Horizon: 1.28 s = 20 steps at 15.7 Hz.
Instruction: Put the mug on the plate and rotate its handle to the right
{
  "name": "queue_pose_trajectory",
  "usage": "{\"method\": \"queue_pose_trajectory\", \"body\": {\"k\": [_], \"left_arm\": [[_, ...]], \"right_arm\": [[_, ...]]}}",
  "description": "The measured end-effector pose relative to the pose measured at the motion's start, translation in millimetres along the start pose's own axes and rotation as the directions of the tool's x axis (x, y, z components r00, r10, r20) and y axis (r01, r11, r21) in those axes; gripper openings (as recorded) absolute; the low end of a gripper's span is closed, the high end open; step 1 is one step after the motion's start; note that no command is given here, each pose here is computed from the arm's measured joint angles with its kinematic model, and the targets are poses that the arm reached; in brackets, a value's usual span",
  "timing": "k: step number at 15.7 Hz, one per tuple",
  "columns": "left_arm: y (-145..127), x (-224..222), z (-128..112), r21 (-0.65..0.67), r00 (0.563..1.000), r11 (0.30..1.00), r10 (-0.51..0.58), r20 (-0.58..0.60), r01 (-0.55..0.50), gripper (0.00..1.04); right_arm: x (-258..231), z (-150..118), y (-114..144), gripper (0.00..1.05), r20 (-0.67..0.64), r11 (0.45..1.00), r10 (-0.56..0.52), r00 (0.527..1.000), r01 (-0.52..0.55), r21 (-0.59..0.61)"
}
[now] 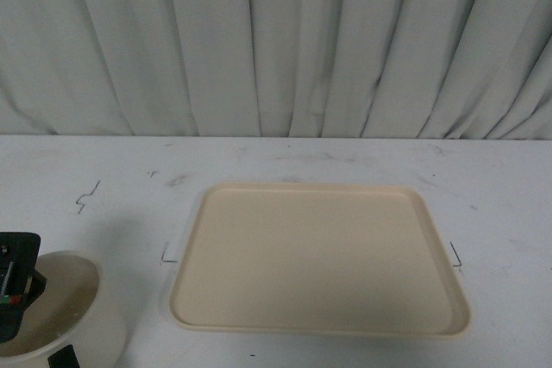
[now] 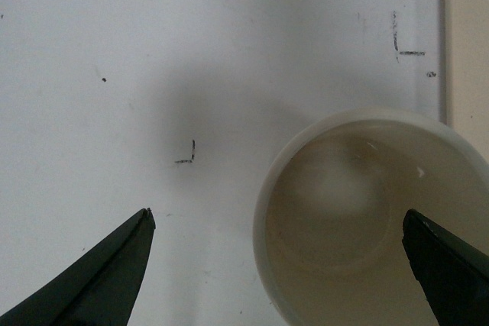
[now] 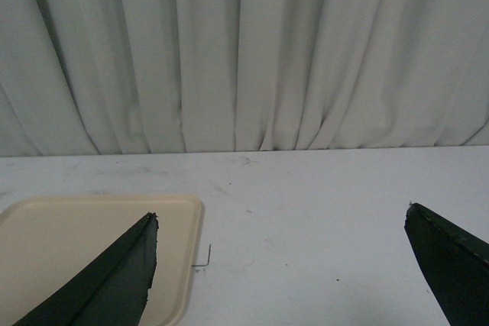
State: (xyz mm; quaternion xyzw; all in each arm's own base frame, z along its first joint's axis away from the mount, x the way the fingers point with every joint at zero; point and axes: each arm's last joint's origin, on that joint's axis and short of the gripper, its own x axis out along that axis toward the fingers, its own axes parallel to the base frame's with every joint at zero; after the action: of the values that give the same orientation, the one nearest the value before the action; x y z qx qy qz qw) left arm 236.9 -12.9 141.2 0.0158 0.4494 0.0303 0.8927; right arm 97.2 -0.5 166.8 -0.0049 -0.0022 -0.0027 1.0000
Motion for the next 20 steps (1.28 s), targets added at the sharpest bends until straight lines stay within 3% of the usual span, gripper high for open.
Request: {"method": "queue_pose_trajectory", "body": {"k": [7, 11, 15, 18, 20], "left_arm": [[2.4, 28.3, -3.2, -0.025, 0.997, 0.999, 0.018, -0.073, -0.02, 0.97], [2.1, 32.2, -1.9, -0.035, 0.997, 0.999, -0.003, -0.081, 0.0, 0.48], [0.5, 29.1, -2.7, -0.039, 0.996, 0.999, -0.007, -0.094, 0.003, 0.06], [-11.1, 4.3, 12.7, -0.002, 0.999, 1.0, -0.023, -0.026, 0.023, 0.03], [-27.1, -10.6, 38.7, 0.038, 0.997, 0.998, -0.056, 0.052, 0.054, 0.03]], "right_arm": [[0.0, 0.0, 0.0, 0.98, 0.0, 1.0, 0.0, 1.0, 0.0, 0.0], [0.0, 0.0, 0.0, 0.98, 0.0, 1.0, 0.0, 1.0, 0.0, 0.0], [0.0, 0.0, 0.0, 0.98, 0.0, 1.0, 0.0, 1.0, 0.0, 0.0], [0.0, 0.0, 0.0, 0.98, 0.0, 1.0, 0.0, 1.0, 0.0, 0.0], [0.0, 0.0, 0.0, 0.98, 0.0, 1.0, 0.0, 1.0, 0.0, 0.0]]}}
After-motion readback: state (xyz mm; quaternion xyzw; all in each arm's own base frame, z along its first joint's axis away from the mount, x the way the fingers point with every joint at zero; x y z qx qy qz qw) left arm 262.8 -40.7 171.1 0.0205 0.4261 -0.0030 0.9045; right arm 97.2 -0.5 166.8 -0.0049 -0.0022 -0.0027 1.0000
